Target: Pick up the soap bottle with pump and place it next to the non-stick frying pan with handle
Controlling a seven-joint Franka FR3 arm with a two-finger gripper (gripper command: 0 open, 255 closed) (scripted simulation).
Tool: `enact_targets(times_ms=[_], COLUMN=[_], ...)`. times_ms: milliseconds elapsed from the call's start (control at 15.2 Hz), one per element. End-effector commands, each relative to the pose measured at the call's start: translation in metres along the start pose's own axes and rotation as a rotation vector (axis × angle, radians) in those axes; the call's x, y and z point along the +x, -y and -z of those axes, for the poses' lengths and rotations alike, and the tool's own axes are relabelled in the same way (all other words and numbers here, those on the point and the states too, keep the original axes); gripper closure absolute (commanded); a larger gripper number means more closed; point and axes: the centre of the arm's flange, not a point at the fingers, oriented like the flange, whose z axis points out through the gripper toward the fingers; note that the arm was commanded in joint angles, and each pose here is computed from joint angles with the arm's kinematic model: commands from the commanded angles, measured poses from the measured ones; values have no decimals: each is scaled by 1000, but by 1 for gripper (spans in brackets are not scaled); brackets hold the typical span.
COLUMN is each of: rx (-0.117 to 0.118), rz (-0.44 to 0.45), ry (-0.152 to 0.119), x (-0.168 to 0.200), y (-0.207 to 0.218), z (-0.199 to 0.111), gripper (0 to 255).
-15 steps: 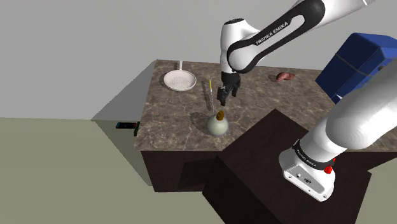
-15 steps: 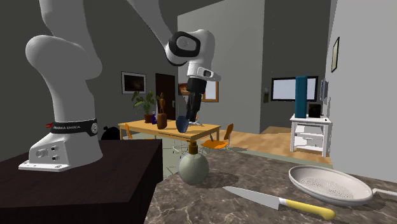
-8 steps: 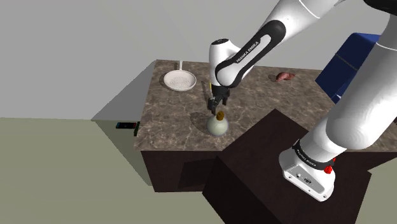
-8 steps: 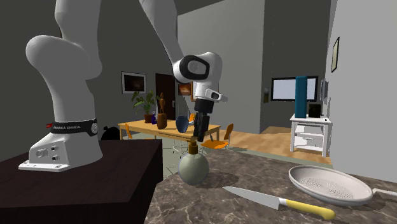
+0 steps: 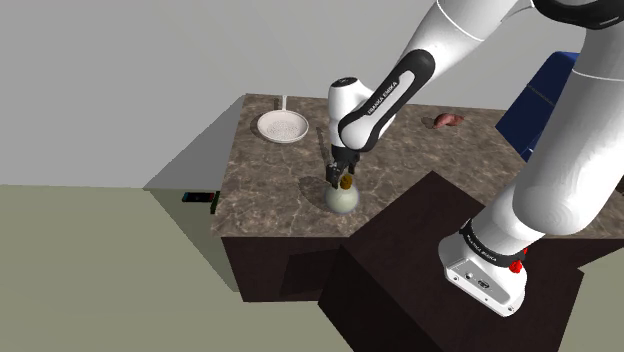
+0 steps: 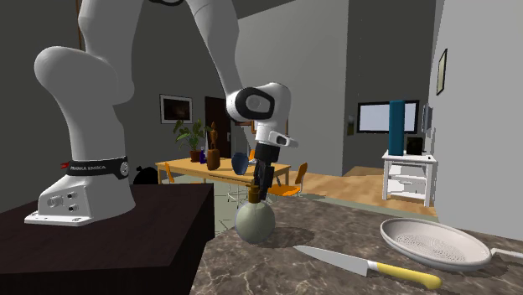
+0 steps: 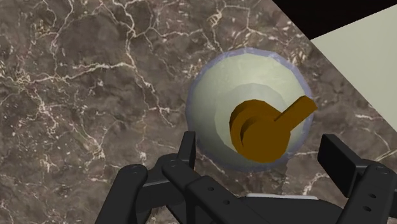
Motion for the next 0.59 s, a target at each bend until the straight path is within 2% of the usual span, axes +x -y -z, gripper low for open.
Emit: enact_targets(times_ms=[0,330,396,528], rx=[0,0,0,0], rz=[0,0,0,0], ry=[-1,-1,-1,-1], x=[0,0,0,0], y=[0,0,0,0], z=[-2,-1,-1,-1], gripper=[0,0,255,255])
